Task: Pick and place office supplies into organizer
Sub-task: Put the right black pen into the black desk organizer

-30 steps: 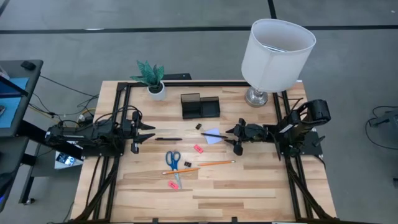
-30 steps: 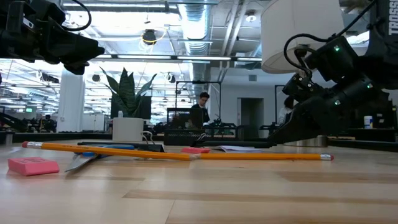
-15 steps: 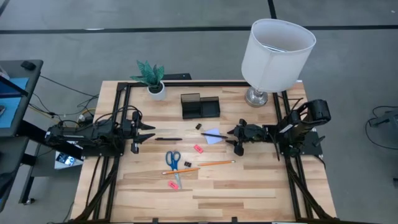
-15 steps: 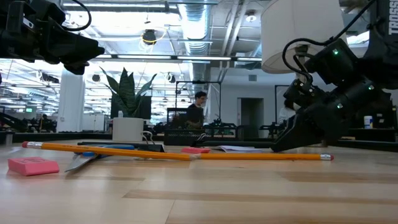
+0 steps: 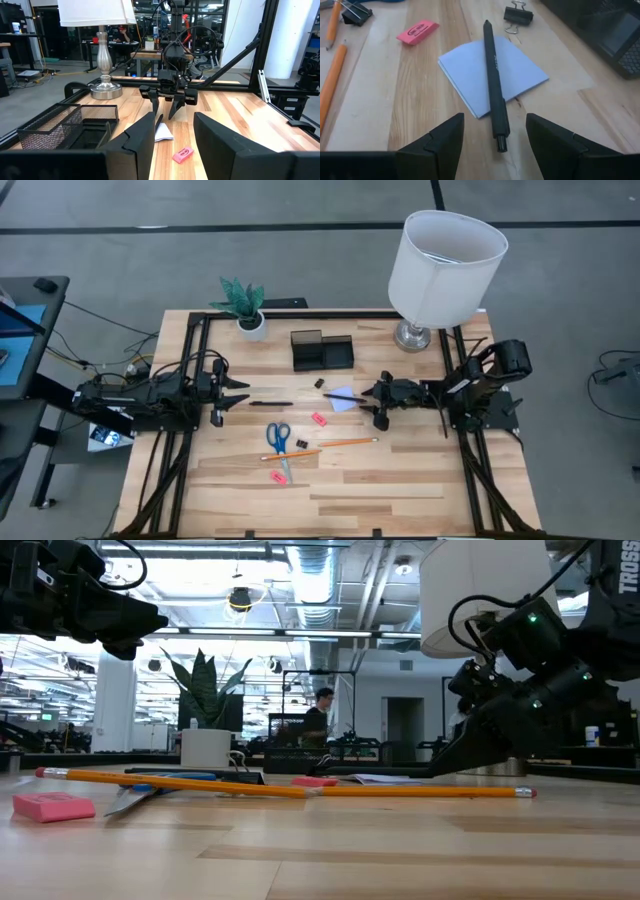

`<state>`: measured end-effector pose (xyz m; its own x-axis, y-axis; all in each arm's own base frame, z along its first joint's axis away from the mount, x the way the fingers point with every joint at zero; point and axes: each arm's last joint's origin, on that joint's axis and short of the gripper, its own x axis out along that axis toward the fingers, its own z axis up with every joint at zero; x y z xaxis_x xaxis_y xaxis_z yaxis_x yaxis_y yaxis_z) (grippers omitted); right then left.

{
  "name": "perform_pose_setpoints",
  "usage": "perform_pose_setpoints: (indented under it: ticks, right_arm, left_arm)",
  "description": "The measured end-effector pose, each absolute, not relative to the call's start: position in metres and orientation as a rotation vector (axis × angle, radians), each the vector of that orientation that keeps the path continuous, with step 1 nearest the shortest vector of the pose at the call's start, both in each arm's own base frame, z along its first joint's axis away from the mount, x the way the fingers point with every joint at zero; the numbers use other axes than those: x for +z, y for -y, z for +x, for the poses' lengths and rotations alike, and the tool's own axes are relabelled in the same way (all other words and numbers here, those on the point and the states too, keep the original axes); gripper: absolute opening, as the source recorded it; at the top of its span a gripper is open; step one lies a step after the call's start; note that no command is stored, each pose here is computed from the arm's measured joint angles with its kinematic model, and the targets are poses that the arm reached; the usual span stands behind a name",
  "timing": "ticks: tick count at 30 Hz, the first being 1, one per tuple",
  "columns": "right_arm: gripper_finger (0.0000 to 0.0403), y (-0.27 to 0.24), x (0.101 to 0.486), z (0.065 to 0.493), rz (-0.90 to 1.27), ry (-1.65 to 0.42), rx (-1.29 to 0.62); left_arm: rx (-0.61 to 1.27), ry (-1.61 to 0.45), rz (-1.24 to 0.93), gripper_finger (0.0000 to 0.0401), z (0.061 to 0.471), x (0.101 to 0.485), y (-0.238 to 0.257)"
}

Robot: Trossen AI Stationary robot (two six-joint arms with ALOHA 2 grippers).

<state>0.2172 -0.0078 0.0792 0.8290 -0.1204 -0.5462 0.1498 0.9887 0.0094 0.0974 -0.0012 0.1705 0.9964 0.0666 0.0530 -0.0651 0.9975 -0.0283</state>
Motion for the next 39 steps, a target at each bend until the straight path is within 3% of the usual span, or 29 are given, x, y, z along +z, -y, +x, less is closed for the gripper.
perform_pose_setpoints:
  ticks: [39]
  right_arm:
    - [0.0209,0.011,0.09,0.229,0.032,-0.487,-0.146]
  left_arm:
    - [0.066,0.054,-0.027,0.0128,0.097,0.171,0.001]
